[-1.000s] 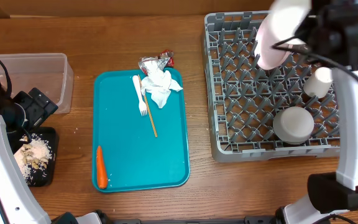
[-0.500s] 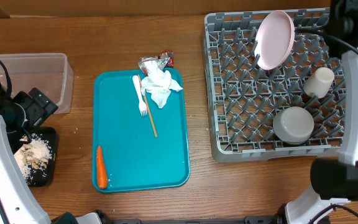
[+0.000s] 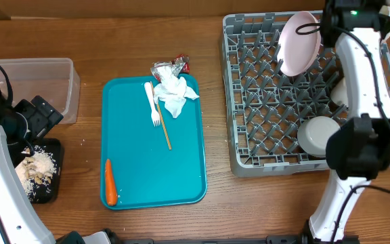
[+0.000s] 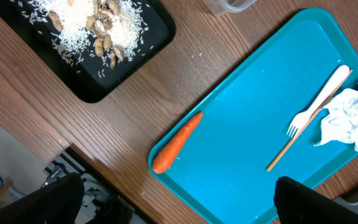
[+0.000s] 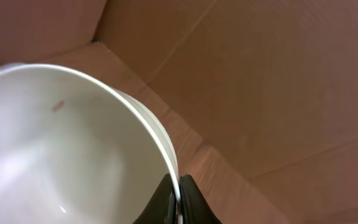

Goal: Sort waste into correct bins and load items into the dishwasher rack

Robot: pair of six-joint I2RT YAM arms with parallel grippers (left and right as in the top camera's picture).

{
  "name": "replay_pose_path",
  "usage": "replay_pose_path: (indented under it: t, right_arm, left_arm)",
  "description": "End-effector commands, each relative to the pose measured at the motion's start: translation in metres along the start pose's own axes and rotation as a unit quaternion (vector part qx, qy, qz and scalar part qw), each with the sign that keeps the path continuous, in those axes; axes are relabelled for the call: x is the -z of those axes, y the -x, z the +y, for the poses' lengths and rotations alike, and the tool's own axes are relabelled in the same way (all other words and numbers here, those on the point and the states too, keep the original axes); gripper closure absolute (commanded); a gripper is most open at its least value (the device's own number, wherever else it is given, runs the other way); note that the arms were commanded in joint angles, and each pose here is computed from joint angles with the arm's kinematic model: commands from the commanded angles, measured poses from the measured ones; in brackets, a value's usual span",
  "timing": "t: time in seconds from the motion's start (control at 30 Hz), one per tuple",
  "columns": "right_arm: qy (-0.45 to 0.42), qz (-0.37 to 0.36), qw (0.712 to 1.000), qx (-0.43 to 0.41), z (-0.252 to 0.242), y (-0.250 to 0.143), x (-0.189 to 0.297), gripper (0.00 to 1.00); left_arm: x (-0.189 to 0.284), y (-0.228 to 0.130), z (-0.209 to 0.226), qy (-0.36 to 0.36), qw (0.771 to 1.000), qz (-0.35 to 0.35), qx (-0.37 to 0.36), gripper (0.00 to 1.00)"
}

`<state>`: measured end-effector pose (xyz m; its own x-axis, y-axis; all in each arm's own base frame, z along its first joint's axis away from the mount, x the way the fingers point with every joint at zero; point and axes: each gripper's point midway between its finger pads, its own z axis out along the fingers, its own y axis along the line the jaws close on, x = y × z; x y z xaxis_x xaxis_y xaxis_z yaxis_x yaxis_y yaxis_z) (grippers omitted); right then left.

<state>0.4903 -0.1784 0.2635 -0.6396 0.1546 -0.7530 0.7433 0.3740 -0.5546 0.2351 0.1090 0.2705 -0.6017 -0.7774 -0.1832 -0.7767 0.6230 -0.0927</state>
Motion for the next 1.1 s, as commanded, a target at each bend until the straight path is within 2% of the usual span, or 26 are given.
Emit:
replay_pose_path:
  t: [0.0, 0.3, 0.43, 0.57, 0.7, 0.9, 1.07]
  right_arm:
    - [-0.062, 0.0, 0.997, 0.056, -0.012, -0.002, -0.02, 0.96]
    - [-0.071, 0.027, 0.994, 0.081, -0.006, -0.027, -0.05, 0.96]
    - [-0.011, 0.047, 0.992, 0.112, 0.016, -0.04, -0.053, 0.93]
    - [-0.002, 0.055, 0.991, 0.122, 0.02, -0.045, -0.054, 0.92]
    - [0.054, 0.08, 0.986, 0.136, 0.037, -0.059, -0.052, 0.89]
    - [0.159, 0.117, 0.97, 0.143, 0.069, -0.079, -0.039, 0.86]
    - [0.205, 0.124, 0.96, 0.144, 0.083, -0.082, -0.025, 0.86]
  left_arm:
    - [-0.002, 0.0, 0.001, 0.003, 1.0, 0.005, 0.007, 0.0]
    - [-0.002, 0.0, 0.001, 0.003, 1.0, 0.005, 0.007, 0.0]
    - [-0.002, 0.0, 0.001, 0.003, 1.0, 0.005, 0.007, 0.0]
    - [-0.002, 0.0, 0.001, 0.003, 1.0, 0.005, 0.007, 0.0]
    - [-0.002, 0.0, 0.001, 0.003, 1.0, 0.005, 0.007, 0.0]
    - [-0.002, 0.0, 0.001, 0.003, 1.0, 0.005, 0.007, 0.0]
    - [-0.002, 0.0, 0.001, 0.003, 1.0, 0.005, 0.007, 0.0]
